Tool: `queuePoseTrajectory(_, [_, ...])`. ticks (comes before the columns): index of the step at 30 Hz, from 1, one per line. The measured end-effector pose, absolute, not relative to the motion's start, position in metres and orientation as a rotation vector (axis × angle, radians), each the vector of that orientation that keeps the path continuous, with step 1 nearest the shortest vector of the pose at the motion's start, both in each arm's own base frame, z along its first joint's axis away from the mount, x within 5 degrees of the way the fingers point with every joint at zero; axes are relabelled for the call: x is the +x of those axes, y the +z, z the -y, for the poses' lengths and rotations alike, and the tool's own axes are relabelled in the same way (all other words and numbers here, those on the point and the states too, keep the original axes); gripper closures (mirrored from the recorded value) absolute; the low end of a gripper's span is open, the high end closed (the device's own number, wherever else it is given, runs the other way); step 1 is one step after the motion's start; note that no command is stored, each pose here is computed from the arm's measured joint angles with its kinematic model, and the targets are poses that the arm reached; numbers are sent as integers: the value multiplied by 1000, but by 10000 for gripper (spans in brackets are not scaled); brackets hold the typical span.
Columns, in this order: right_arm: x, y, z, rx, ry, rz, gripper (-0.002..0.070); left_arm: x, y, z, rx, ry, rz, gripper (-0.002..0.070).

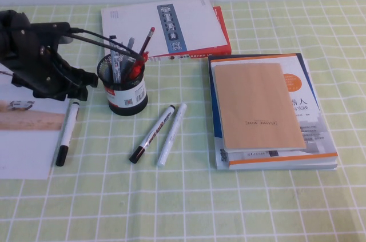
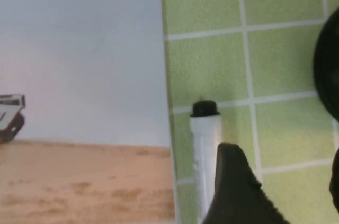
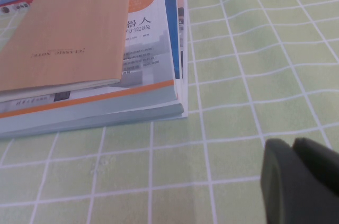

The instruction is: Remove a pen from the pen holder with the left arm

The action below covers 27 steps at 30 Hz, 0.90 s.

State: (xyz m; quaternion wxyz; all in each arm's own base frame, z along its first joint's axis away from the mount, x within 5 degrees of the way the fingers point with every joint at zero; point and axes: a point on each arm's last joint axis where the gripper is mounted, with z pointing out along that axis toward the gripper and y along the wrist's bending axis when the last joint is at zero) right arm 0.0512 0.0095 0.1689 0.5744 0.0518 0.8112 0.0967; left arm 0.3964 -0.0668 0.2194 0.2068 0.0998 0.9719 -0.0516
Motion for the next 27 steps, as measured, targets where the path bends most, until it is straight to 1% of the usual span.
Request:
queuePoseTrajectory(3, [51, 169, -10, 121, 227, -1900, 689, 386, 243, 65, 288, -138, -2690, 352])
queuePoseTrajectory(4, [51, 169, -10, 121, 227, -1900, 689, 381, 252, 64, 291, -137, -2679, 364])
queuePoseTrajectory(6, [51, 169, -10, 121, 227, -1900, 689, 372, 269, 63, 294, -140, -2663, 412])
queuePoseTrajectory(9, [51, 169, -10, 121, 227, -1900, 689, 356, 295, 61, 297, -143, -2628, 575])
queuePoseTrajectory(10, [51, 169, -10, 121, 227, -1900, 689, 347, 304, 60, 296, -143, -2605, 610])
queuePoseTrajectory(12, [51, 169, -10, 121, 227, -1900, 688, 330, 315, 57, 294, -143, -2578, 648])
queuePoseTrajectory(14, [51, 169, -10, 121, 227, -1900, 689, 307, 323, 54, 294, -144, -2553, 664])
queuePoseTrajectory(19, [51, 169, -10, 121, 227, -1900, 689, 239, 334, 44, 281, -146, -2462, 673])
queuePoseTrajectory(22, [51, 169, -10, 121, 227, -1900, 689, 197, 336, 38, 267, -149, -2371, 675])
queuePoseTrajectory(24, [51, 169, -10, 121, 227, -1900, 689, 164, 339, 33, 254, -152, -2273, 675])
queuePoseTrajectory(27, [51, 169, -10, 121, 227, -1900, 689, 125, 332, 28, 220, -186, -2163, 675])
